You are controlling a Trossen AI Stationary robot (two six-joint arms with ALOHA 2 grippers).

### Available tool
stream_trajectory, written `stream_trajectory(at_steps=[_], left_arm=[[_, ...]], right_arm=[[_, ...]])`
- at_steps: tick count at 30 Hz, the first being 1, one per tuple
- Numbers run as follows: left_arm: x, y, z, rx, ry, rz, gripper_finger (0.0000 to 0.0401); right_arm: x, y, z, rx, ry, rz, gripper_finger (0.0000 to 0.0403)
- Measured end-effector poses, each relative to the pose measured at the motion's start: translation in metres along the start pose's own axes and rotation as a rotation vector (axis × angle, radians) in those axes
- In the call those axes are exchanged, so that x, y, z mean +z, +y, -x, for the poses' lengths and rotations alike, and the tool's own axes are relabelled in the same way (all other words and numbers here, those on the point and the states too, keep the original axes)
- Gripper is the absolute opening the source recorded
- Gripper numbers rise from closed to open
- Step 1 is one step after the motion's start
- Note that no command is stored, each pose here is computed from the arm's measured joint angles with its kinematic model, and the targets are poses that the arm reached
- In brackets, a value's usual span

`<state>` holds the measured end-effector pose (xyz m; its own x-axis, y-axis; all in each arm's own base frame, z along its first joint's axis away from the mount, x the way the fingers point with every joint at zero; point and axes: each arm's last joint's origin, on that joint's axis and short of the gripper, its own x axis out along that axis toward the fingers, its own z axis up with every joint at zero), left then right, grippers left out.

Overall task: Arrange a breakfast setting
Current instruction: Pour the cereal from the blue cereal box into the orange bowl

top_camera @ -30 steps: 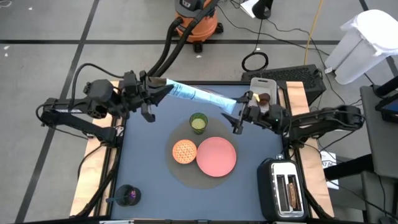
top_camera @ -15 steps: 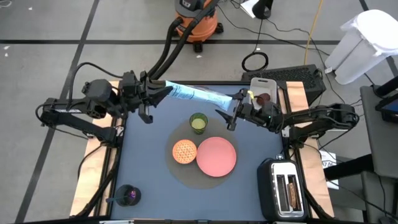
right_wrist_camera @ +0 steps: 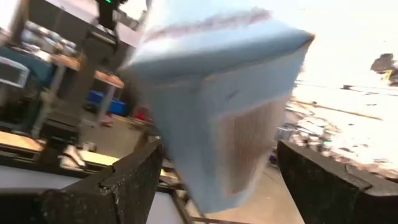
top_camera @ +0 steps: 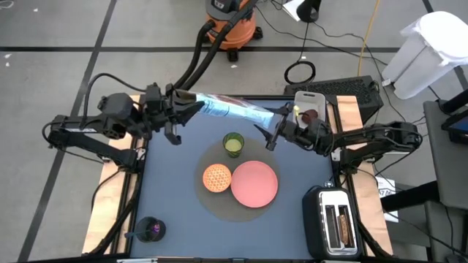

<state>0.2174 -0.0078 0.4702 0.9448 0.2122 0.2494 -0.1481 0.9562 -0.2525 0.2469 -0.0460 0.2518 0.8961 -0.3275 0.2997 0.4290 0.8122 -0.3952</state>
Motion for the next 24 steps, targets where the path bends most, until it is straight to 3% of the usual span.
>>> stream_trajectory(at_steps=[9,16,24], left_arm=[[0.0,0.0,0.0,0.001,0.0,0.0,0.0003],[-0.0001,-0.0006,0.0,-0.021,0.004,0.002,0.0003],[0.0,-0.0011,0.0,-0.037,0.006,0.044,0.0003]], right_arm=[[0.0012,-0.0003,0.0,0.005,-0.015,0.006,0.0309],[0.0038,0.0049,0.0006,0.181,-0.109,0.008,0.0309],[0.004,0.0054,0.0007,0.202,-0.115,-0.021,0.0308]])
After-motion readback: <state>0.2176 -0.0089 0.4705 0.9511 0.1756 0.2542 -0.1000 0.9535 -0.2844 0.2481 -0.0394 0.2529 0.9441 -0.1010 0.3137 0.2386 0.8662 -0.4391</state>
